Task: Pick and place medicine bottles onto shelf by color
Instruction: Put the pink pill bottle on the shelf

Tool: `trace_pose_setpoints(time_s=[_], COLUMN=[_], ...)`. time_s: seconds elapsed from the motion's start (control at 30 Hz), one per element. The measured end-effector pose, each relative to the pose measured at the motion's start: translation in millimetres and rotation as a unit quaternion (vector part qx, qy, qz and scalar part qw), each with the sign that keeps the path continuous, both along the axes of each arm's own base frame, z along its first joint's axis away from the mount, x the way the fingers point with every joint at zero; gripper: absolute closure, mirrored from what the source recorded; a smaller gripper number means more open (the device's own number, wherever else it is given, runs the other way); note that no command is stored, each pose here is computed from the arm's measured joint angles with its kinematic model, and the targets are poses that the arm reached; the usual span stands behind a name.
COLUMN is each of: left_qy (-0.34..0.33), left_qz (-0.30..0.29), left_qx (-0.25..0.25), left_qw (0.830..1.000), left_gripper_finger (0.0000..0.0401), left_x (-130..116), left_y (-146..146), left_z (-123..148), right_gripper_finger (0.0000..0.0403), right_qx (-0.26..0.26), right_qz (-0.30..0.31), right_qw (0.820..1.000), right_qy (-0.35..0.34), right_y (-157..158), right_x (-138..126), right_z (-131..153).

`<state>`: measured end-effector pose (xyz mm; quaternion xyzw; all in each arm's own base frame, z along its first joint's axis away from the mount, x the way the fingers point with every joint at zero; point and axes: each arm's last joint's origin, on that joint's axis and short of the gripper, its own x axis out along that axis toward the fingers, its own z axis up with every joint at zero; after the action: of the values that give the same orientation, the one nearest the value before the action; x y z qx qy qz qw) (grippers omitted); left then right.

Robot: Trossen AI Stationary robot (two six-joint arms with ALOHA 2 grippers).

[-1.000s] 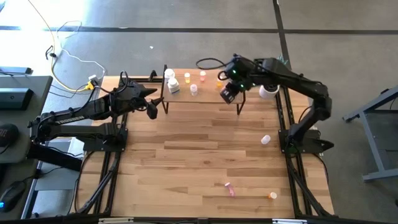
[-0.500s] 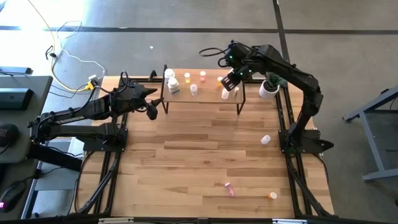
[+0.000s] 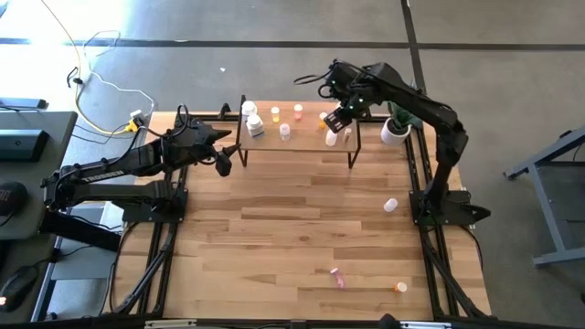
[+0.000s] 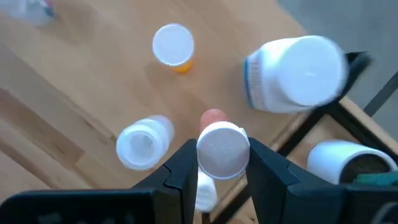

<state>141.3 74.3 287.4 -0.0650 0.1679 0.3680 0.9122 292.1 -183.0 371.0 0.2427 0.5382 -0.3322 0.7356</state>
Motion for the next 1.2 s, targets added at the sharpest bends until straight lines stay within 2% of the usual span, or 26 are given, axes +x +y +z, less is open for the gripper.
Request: trace_pose_setpoints(time_s=[0.5,1.2], left_qy=[-0.003,-0.003], left_qz=[0.001,0.001], left_qx=[-0.002,-0.002], left_qw=[1.0,1.0], left_gripper_finger=[0.015,0.015], left_x=[0.0,0.0], left_y=[-0.1,0.0], left_z=[0.0,0.0], right_gripper_finger=[0.0304,0.0304], right_qx=[0.042,0.058], right_qz=[0.008,-0.014], right_qw=[0.998,0.997], right_qy=[0.037,0.05], right_y=[-10.5,-17.8], right_x=[16.6,7.4], right_z=[-29.3,-30.1])
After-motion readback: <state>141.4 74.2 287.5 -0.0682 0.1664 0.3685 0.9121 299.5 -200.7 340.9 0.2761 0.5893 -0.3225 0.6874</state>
